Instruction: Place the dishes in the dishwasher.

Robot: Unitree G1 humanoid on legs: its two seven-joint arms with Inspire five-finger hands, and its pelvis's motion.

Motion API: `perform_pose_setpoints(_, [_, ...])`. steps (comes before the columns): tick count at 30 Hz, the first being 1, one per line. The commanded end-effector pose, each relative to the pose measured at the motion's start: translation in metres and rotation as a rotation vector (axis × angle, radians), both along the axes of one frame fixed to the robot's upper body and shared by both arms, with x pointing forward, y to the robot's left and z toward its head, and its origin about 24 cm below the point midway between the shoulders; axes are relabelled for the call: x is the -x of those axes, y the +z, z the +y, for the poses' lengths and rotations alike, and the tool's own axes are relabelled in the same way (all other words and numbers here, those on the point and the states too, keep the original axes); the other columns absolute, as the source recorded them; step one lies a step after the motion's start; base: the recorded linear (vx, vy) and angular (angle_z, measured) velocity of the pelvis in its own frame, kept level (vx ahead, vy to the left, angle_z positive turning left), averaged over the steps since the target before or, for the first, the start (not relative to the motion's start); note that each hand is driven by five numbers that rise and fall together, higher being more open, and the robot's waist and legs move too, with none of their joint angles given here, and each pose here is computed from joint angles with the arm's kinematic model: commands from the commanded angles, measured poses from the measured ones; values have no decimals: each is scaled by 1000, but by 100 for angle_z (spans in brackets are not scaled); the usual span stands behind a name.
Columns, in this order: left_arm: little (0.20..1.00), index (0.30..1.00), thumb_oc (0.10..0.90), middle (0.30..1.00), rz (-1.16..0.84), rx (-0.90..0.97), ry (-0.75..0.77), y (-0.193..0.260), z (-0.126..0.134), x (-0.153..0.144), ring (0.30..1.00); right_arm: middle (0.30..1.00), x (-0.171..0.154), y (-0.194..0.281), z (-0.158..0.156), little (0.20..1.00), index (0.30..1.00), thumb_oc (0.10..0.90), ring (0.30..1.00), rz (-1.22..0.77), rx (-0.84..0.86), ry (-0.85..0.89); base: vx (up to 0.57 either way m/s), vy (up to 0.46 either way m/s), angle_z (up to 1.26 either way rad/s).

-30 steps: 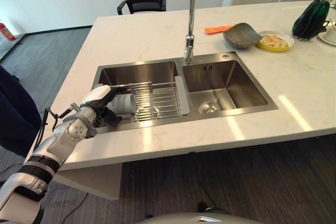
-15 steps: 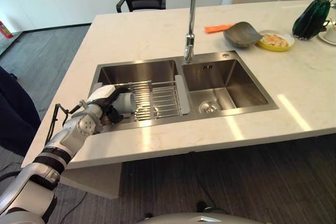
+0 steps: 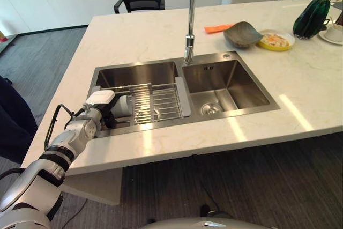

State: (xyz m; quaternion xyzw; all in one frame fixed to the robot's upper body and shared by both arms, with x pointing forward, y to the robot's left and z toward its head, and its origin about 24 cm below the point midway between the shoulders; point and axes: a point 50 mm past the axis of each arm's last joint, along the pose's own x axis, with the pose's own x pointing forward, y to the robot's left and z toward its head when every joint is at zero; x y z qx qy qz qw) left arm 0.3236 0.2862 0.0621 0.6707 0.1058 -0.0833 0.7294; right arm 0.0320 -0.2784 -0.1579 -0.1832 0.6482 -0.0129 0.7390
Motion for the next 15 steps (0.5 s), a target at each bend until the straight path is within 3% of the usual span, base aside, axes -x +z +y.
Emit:
perform_pose_setpoints(1, [698, 698, 665, 698, -259, -83, -43, 78, -6, -36, 698, 900, -19, 4, -6, 900, 900, 800, 900, -32, 41, 73, 0, 0, 0])
perform_pose_setpoints(3, [756, 756, 704, 756, -253, -89, -50, 76, -7, -36, 756, 900, -18, 4, -6, 900, 900, 800, 900, -30, 41, 78, 0, 0, 0])
perform_pose_setpoints(4, [691, 691, 660, 691, -257, -79, -66, 77, -11, -37, 691, 900, -19, 3, -5, 900, 900, 800, 900, -31, 39, 79, 0, 0, 0])
perform_pose_setpoints(5, [453, 453, 502, 453, -262, -76, -76, 77, -13, -37, 453, 900, -19, 3, -5, 900, 900, 800, 900, -33, 39, 77, 0, 0, 0])
perform_pose_setpoints(6, [300, 300, 400, 300, -266, -72, -88, 78, -16, -36, 300, 900, -19, 3, -5, 900, 900, 800, 900, -33, 38, 78, 0, 0, 0])
perform_pose_setpoints(15, [300, 300, 400, 300, -267, -46, -158, 74, -32, -33, 300, 900, -24, 3, -1, 900, 900, 800, 900, -49, 33, 76, 0, 0, 0])
